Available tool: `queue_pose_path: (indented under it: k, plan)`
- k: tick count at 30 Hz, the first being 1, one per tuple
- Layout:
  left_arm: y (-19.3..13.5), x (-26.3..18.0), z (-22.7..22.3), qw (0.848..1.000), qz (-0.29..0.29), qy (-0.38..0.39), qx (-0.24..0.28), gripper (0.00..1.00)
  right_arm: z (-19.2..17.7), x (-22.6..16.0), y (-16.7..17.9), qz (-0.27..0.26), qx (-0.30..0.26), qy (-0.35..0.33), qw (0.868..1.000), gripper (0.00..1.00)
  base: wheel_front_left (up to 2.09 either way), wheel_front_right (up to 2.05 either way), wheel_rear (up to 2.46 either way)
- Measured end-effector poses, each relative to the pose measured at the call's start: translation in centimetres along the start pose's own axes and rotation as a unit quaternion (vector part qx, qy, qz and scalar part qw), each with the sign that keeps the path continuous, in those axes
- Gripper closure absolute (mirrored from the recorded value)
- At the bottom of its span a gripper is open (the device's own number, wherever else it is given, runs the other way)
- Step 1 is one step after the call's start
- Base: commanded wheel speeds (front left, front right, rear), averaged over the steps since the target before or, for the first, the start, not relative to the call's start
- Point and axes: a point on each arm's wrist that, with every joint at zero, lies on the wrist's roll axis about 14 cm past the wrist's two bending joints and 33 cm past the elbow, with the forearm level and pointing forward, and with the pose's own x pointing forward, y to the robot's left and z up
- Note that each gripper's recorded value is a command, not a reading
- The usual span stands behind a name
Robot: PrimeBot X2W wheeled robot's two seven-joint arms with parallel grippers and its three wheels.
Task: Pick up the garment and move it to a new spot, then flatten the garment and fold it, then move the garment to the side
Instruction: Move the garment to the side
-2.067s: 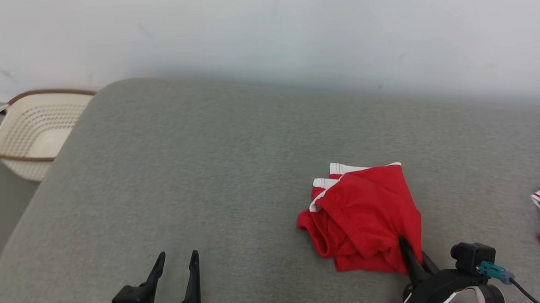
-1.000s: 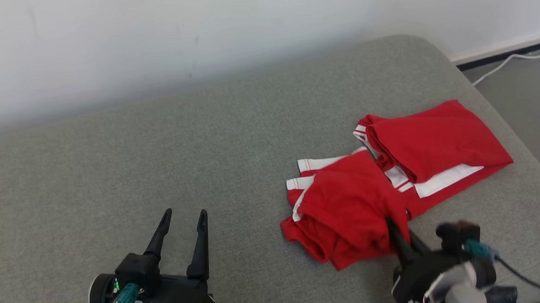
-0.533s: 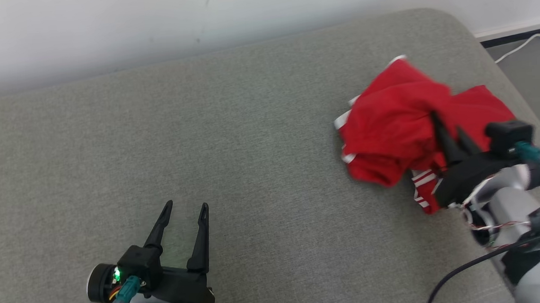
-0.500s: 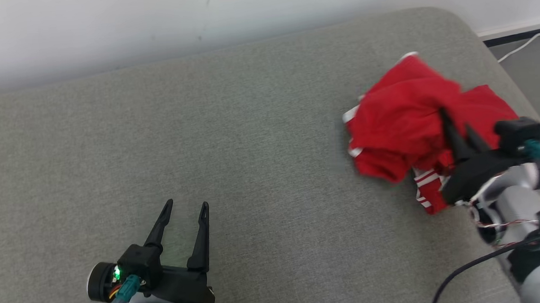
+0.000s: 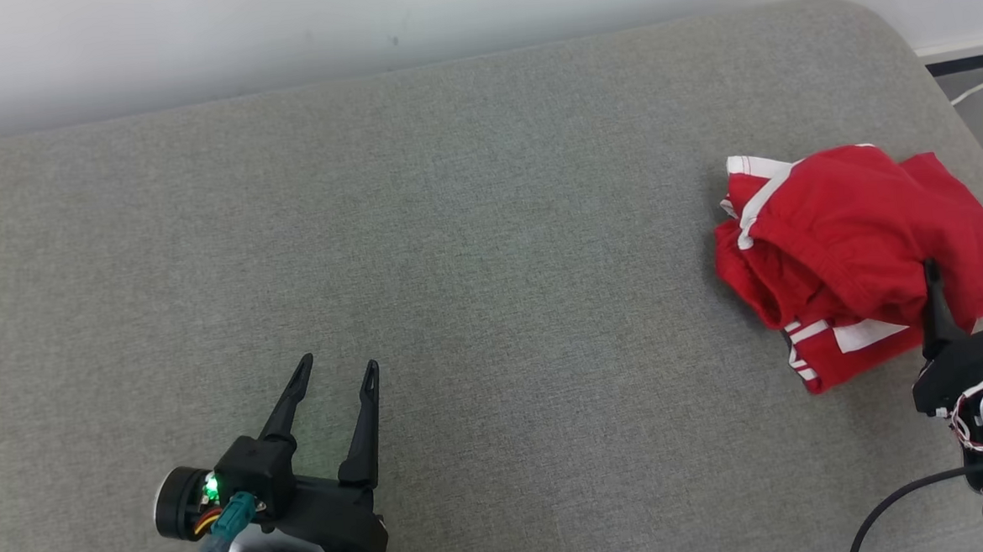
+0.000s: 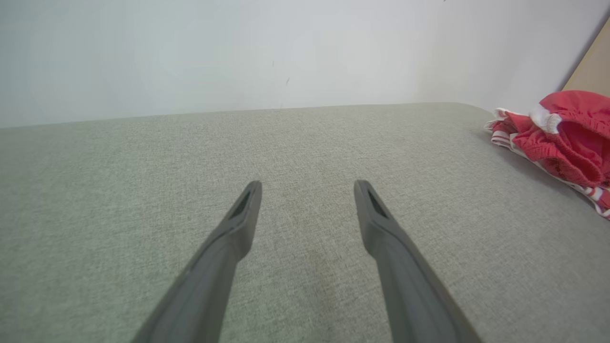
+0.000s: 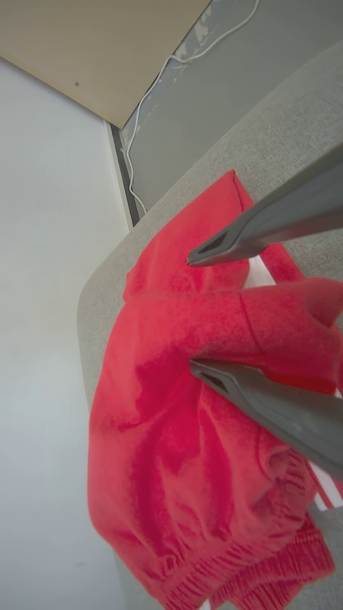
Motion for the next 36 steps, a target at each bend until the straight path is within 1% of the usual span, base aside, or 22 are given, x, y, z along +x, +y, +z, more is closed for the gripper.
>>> queue_pose_path:
  k: [4, 7, 9, 14, 18, 23, 27, 34, 36]
  plan:
    - [0.4, -0.4, 0.5, 1.000, 0.006, -0.002, 0.006, 0.00, -0.3, -0.7, -0.9, -0.016, -0.012, -0.001, 1.000, 0.00, 0.00, 0.00, 0.00]
    - [0.7, -1.0, 0.5, 1.000, 0.015, -0.001, 0.008, 0.00, 0.4, -1.0, -0.9, -0.018, -0.021, -0.016, 0.999, 0.00, 0.00, 0.00, 0.00]
    - [1.2, -1.6, 0.8, 1.000, 0.025, -0.001, 0.011, 0.00, 1.8, -1.1, -0.1, -0.011, -0.023, -0.043, 0.999, 0.00, 0.00, 0.00, 0.00]
    - [3.2, -3.5, 1.5, 0.998, 0.065, -0.004, 0.017, 0.00, 4.5, -2.0, 3.8, 0.030, -0.024, -0.102, 0.994, 0.00, 0.00, 0.00, 0.00]
    - [5.9, -5.6, 2.1, 0.993, 0.116, -0.005, 0.023, 0.00, 4.6, -3.1, 8.8, 0.090, -0.019, -0.116, 0.989, 0.00, 0.00, 0.00, 0.00]
    - [8.7, -8.5, 2.6, 0.986, 0.165, -0.005, 0.034, 0.00, 5.2, -4.2, 13.6, 0.148, -0.003, -0.132, 0.980, 0.00, 0.00, 0.00, 0.00]
    - [10.5, -10.8, 3.0, 0.979, 0.196, -0.004, 0.049, 0.00, 5.2, -4.9, 15.7, 0.171, 0.019, -0.135, 0.976, 0.00, 0.00, 0.00, 0.00]
    - [11.9, -13.7, 3.3, 0.972, 0.226, -0.001, 0.065, 0.00, 5.3, -6.4, 18.4, 0.202, 0.032, -0.140, 0.969, 0.00, 0.00, 0.00, 0.00]
    - [12.0, -14.2, 3.4, 0.971, 0.229, -0.001, 0.067, 0.00, 5.3, -6.9, 18.9, 0.205, 0.048, -0.141, 0.967, 0.00, 0.00, 0.00, 0.00]
